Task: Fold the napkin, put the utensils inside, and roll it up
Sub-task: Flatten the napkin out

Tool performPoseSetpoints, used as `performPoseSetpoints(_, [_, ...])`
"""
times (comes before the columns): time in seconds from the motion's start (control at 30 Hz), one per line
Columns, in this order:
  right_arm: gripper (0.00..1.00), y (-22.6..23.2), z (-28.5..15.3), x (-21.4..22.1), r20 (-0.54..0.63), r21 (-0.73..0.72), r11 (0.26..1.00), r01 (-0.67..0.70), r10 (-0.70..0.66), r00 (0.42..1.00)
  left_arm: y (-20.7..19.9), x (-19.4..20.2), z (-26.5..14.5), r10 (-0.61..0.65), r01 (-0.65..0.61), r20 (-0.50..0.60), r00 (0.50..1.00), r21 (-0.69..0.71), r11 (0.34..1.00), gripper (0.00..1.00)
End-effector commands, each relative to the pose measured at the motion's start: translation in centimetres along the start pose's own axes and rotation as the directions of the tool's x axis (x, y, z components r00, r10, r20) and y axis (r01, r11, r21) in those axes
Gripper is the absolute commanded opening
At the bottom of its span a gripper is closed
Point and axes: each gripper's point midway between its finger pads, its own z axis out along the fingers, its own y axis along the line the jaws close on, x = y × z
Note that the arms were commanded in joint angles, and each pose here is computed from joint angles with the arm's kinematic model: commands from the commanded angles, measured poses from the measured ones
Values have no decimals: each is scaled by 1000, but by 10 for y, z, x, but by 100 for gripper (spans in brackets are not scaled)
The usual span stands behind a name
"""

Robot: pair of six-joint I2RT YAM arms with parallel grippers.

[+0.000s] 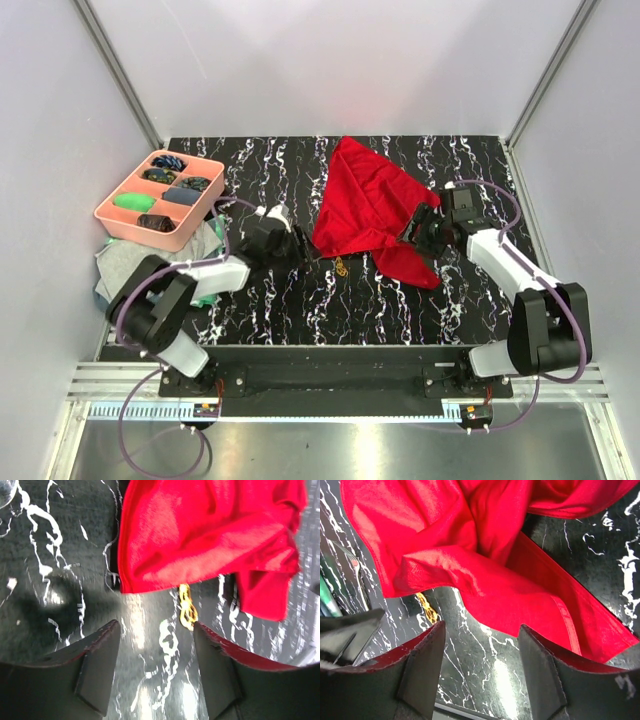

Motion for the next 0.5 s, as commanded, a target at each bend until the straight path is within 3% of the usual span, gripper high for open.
performPoseSetpoints(0.0, [68, 7, -19, -7, 50, -26, 1000, -17, 19, 999, -1, -22, 18, -2, 8, 94, 996, -59, 998, 61])
performPoseSetpoints(0.33, [69, 5, -29, 10, 29, -60, 997, -49, 51, 998, 16, -19, 46, -37, 53, 128, 991, -126, 991, 52])
performPoseSetpoints(0.43, [69, 2, -29, 15, 24, -55, 997, -54, 56, 998, 13, -17, 52, -54, 67, 130, 990, -97, 993, 39])
performPoseSetpoints(0.47, [69, 1, -30, 15, 27, -54, 997, -54, 56, 998, 10, -15, 56, -65, 73, 119, 991, -69, 995, 19])
